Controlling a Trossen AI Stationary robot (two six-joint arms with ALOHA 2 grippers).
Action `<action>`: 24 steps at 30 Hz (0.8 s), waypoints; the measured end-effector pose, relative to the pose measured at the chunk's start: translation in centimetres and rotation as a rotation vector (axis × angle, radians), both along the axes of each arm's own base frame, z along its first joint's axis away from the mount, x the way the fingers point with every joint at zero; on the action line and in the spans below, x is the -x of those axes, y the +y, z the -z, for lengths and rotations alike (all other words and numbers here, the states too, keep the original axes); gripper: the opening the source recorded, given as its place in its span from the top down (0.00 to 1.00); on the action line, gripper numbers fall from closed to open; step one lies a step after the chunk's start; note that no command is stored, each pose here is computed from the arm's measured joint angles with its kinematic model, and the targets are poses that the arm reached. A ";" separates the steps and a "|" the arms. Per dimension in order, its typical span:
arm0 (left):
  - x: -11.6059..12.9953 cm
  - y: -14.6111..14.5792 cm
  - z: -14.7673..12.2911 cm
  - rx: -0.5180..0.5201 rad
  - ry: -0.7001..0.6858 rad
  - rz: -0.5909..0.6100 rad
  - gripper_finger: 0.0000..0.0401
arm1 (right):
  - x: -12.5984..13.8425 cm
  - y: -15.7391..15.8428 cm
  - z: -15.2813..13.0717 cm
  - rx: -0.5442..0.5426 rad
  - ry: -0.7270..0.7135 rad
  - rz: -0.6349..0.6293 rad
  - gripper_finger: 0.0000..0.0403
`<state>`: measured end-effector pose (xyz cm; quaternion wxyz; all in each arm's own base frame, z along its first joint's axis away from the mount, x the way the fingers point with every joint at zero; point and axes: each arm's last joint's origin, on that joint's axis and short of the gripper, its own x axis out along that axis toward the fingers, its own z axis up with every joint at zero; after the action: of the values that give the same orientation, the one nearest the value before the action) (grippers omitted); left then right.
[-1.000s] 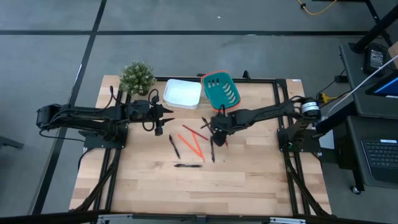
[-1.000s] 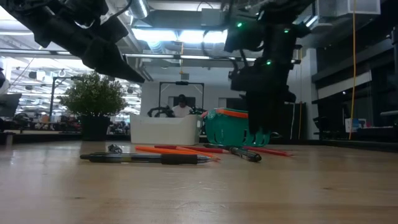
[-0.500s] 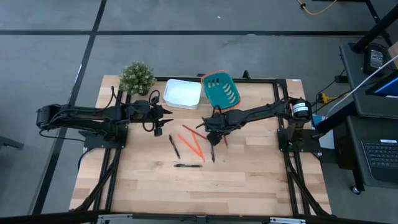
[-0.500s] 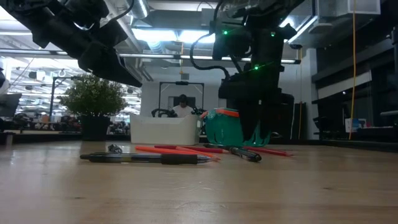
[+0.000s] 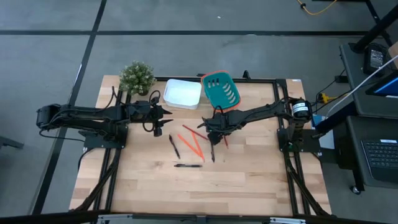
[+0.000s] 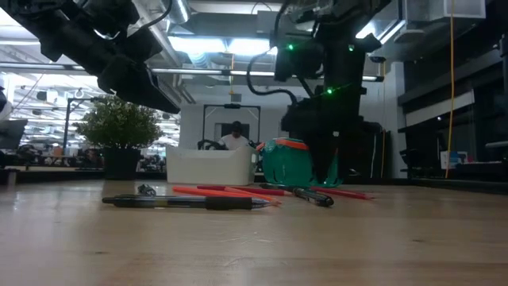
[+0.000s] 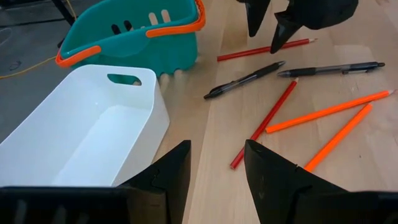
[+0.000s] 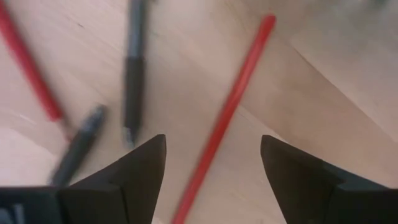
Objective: Sort pens & pencils
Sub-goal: Put the right red pencil into the dark green bin
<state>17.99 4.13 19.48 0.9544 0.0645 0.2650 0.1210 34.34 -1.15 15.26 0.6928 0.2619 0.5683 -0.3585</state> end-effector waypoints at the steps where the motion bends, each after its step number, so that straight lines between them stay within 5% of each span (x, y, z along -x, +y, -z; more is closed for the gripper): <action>1: 0.0 0.0 0.0 0.000 0.000 0.000 0.64 | 0.2 0.0 0.3 -0.001 0.009 0.004 0.35; 24: 0.0 0.0 0.0 0.000 -0.001 0.000 0.64 | 0.7 0.1 2.1 -0.025 -0.051 0.022 0.40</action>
<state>17.99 4.14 19.49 0.9545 0.0643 0.2646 0.1212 33.60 -1.09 13.16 0.6996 0.2856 0.5520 -0.3523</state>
